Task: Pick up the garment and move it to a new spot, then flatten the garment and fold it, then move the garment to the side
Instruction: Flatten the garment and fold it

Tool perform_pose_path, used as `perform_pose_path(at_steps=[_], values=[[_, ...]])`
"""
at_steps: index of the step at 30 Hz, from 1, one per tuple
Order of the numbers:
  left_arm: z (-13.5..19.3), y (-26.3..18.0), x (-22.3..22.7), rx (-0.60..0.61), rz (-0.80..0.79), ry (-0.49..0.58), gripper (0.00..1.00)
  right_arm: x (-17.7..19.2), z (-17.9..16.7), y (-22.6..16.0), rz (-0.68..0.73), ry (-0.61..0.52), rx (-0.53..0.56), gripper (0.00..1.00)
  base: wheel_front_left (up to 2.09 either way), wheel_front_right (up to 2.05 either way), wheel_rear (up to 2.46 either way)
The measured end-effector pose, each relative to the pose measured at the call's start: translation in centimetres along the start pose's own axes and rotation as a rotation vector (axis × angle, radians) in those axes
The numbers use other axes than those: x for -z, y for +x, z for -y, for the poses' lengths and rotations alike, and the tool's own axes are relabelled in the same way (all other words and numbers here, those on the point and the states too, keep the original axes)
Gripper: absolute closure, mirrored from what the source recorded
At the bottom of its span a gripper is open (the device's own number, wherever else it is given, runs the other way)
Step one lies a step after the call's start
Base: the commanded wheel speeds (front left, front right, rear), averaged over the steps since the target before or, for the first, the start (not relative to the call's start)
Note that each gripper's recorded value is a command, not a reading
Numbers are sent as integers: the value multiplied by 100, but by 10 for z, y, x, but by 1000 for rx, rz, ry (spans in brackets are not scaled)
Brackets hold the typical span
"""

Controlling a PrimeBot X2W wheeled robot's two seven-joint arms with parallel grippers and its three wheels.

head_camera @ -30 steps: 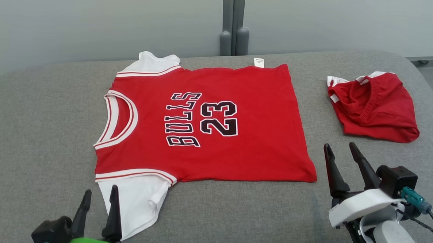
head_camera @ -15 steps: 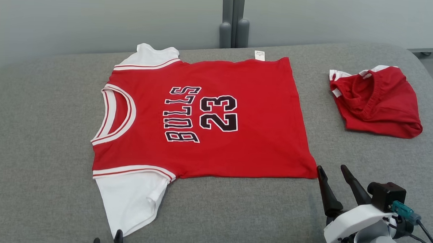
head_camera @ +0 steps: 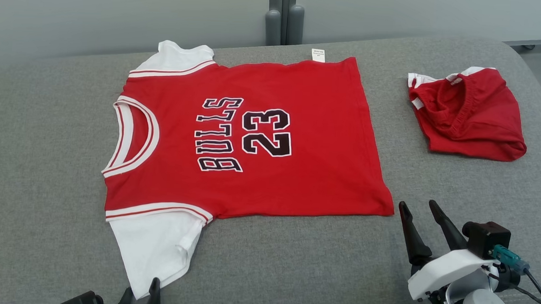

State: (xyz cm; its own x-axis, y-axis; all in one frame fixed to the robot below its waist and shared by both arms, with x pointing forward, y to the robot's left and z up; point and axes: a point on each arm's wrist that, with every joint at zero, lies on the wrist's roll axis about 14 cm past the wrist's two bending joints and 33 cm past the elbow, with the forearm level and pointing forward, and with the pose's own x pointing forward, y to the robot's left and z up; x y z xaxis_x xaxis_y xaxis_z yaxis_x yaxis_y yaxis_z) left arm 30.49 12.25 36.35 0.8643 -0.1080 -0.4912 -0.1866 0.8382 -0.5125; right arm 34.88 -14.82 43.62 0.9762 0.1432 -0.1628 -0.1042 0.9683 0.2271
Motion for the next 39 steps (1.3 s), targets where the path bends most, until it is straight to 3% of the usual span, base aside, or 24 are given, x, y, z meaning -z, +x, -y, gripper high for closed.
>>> perform_pose_path(at_steps=[1,4,5,6,7,8,20,30,34,37,39], values=[[0,1,0,-1,-1,-6,7,1,1,0,-2,-1,2,0,0,0,0],[-1,2,2,-6,-9,-15,51,2,2,0,-8,-3,4,0,0,0,0],[-2,2,3,-9,-12,-15,57,3,2,0,-10,-3,4,0,0,0,0],[-3,2,3,-11,-13,-15,69,4,3,1,-13,-3,4,0,0,0,0],[-3,3,3,-11,-12,-15,90,5,3,1,-18,-2,6,0,0,0,0],[-2,3,1,-9,-6,-16,100,7,3,1,-23,4,6,0,0,0,0],[20,12,-55,63,210,-60,100,32,1,12,-94,170,43,0,0,0,0],[26,6,-77,89,292,-78,100,58,-3,27,-209,210,36,0,0,0,0],[21,4,-81,75,305,-84,100,66,-8,34,-245,206,19,23,0,0,0],[19,2,-84,66,321,-87,100,72,-11,37,-276,205,10,47,0,0,0],[19,2,-85,68,327,-88,100,74,-11,38,-284,204,11,52,0,0,0]])
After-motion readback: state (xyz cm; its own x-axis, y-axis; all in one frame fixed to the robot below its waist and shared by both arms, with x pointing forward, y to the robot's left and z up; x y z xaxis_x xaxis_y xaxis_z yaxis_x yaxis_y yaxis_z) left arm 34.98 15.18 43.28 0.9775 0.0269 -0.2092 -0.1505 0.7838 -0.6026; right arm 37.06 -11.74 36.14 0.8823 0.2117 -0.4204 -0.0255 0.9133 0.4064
